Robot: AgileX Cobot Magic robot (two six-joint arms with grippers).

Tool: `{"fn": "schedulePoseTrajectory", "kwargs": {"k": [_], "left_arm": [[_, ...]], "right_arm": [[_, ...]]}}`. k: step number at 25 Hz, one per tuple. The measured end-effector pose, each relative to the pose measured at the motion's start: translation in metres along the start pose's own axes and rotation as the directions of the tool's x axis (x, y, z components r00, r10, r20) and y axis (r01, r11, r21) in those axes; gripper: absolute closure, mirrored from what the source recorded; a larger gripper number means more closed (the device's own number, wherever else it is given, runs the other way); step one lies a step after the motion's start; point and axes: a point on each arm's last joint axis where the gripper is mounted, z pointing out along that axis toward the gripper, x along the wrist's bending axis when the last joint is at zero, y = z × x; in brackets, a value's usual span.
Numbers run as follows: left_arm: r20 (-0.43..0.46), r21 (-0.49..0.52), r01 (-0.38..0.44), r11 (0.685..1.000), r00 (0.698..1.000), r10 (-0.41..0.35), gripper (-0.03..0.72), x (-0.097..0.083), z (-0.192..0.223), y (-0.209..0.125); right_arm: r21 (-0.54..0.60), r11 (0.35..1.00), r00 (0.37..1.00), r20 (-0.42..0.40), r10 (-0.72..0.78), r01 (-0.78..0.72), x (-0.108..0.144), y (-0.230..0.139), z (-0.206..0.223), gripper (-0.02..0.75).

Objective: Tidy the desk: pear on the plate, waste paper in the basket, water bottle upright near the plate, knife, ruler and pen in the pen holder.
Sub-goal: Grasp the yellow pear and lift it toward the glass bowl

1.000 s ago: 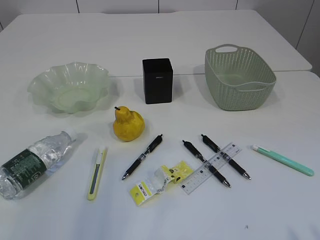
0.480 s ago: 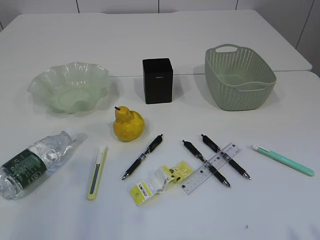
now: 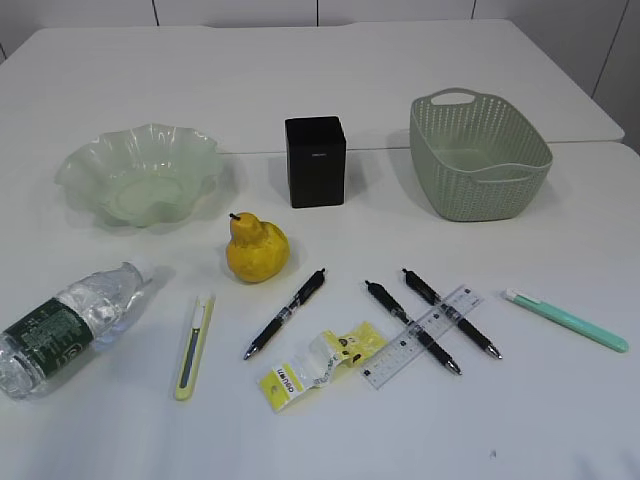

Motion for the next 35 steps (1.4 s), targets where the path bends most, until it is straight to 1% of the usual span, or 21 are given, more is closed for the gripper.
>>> {"fn": "schedulePoseTrajectory", "kwargs": {"k": [5, 8, 10, 14, 16, 19, 22, 25, 35], "left_arm": [[0.031, 0.043, 0.016, 0.999, 0.999, -0.018, 0.389, 0.001, 0.013, 0.016], [0.058, 0.055, -0.034, 0.998, 0.998, 0.031, 0.389, -0.005, 0.017, 0.030], [0.084, 0.067, -0.080, 0.995, 0.994, 0.074, 0.389, -0.014, 0.022, 0.039], [0.147, 0.089, -0.197, 0.976, 0.972, 0.182, 0.389, -0.042, 0.035, 0.054], [0.176, 0.099, -0.260, 0.961, 0.955, 0.240, 0.389, -0.059, 0.043, 0.059], [0.197, 0.121, -0.333, 0.935, 0.931, 0.306, 0.389, -0.080, 0.056, 0.064], [0.204, 0.135, -0.384, 0.914, 0.913, 0.353, 0.388, -0.096, 0.067, 0.070], [0.199, 0.149, -0.395, 0.906, 0.910, 0.364, 0.388, -0.103, 0.079, 0.080], [0.162, 0.152, -0.398, 0.905, 0.913, 0.374, 0.386, -0.111, 0.106, 0.115]], "right_arm": [[0.000, 1.000, 1.000, 0.001, -0.001, 0.001, 0.000, 0.000, 0.000, 0.425], [0.000, 1.000, 1.000, 0.001, -0.001, 0.001, 0.000, 0.000, 0.000, 0.425], [0.000, 1.000, 1.000, 0.001, -0.001, 0.001, 0.000, 0.000, 0.000, 0.425], [0.000, 1.000, 1.000, 0.002, -0.001, 0.001, 0.000, 0.000, 0.000, 0.425], [0.000, 1.000, 1.000, 0.002, -0.001, 0.001, 0.000, 0.000, 0.000, 0.425], [0.000, 1.000, 1.000, 0.002, -0.001, 0.001, 0.000, 0.000, 0.000, 0.425], [0.008, 1.000, 1.000, 0.001, -0.001, 0.001, 0.000, -0.002, 0.002, 0.425], [0.008, 1.000, 1.000, 0.001, -0.001, 0.001, 0.000, -0.002, 0.002, 0.425], [0.008, 1.000, 1.000, 0.001, -0.003, 0.003, 0.000, -0.002, 0.002, 0.425]]}}
